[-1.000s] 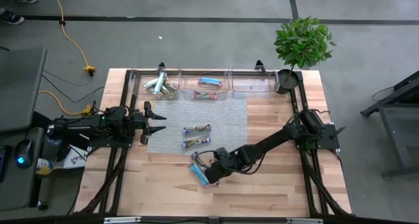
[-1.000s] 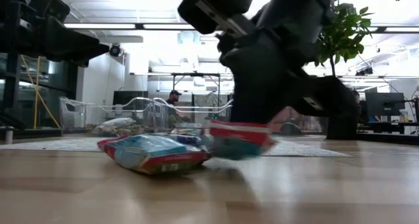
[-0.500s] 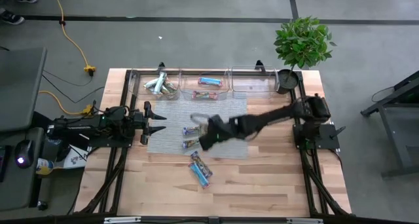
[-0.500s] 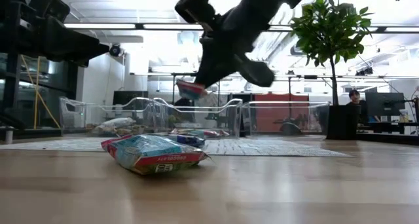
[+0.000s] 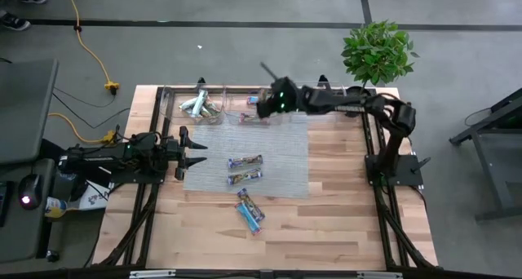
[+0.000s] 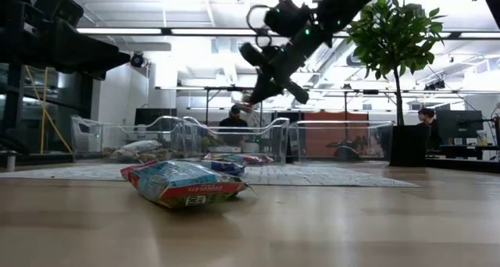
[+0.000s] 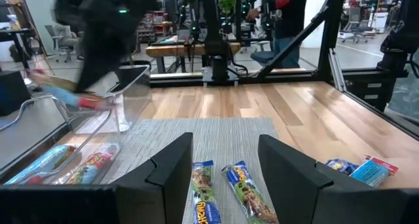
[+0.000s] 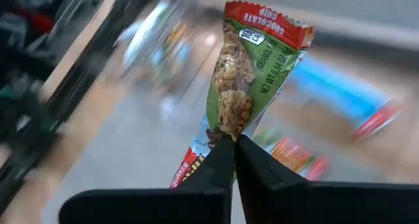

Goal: Pick and place Granola Bars by type
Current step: Put the red granola bar into the middle transparent bin

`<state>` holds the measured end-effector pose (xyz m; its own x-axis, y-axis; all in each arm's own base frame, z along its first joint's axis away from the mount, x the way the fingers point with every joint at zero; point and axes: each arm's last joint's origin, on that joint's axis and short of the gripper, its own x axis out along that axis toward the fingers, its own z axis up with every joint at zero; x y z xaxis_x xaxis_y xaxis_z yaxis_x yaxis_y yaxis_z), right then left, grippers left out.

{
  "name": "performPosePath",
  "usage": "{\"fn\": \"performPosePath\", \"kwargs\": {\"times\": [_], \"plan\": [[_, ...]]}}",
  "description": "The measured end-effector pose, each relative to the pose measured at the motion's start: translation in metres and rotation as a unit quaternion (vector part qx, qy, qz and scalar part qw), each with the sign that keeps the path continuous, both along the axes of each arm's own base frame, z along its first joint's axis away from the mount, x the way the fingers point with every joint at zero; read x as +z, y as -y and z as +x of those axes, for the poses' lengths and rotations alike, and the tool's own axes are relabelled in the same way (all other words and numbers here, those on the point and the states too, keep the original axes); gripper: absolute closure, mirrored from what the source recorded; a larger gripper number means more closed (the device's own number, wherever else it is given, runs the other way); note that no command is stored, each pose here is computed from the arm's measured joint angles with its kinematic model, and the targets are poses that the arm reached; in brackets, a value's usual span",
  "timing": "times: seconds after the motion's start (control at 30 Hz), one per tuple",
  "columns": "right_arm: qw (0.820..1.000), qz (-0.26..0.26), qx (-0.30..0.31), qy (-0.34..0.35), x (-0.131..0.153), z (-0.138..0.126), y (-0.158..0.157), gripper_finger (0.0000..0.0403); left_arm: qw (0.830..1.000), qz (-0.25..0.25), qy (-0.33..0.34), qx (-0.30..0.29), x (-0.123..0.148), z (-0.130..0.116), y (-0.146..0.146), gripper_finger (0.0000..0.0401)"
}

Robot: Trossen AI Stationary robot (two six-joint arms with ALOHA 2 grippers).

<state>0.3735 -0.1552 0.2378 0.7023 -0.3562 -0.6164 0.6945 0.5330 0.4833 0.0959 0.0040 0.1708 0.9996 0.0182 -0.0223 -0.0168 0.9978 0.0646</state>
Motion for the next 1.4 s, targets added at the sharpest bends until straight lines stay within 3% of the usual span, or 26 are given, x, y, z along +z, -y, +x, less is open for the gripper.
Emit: {"fn": "performPosePath", "kwargs": {"times": [0.13, 0.27, 0.67, 1.03, 1.2, 1.4], "plan": [[0.999, -0.017, -0.027, 0.01, 0.003, -0.015, 0.037, 0.0402, 1.0, 0.0, 0.0, 0.0, 0.0, 0.0, 0.0, 0.0229], [1.0, -0.01, -0.011, 0.016, 0.003, -0.026, 0.056, 0.0402, 1.0, 0.0, 0.0, 0.0, 0.0, 0.0, 0.0, 0.0229], [0.999, -0.03, 0.022, -0.018, -0.001, -0.029, 0.056, 0.0399, 1.0, 0.0, 0.0, 0.0, 0.0, 0.0, 0.0, 0.0229], [0.999, -0.039, 0.015, -0.02, 0.0, -0.028, 0.057, 0.0327, 1.0, 0.0, 0.0, 0.0, 0.0, 0.0, 0.0, 0.0229], [0.992, -0.065, 0.098, 0.037, 0.008, -0.019, 0.052, 0.03, 1.0, 0.0, 0.0, 0.0, 0.0, 0.0, 0.0, 0.0229], [0.955, -0.119, 0.233, 0.141, 0.027, 0.008, 0.016, 0.0278, 1.0, 0.0, 0.0, 0.0, 0.0, 0.0, 0.0, 0.0229]]}}
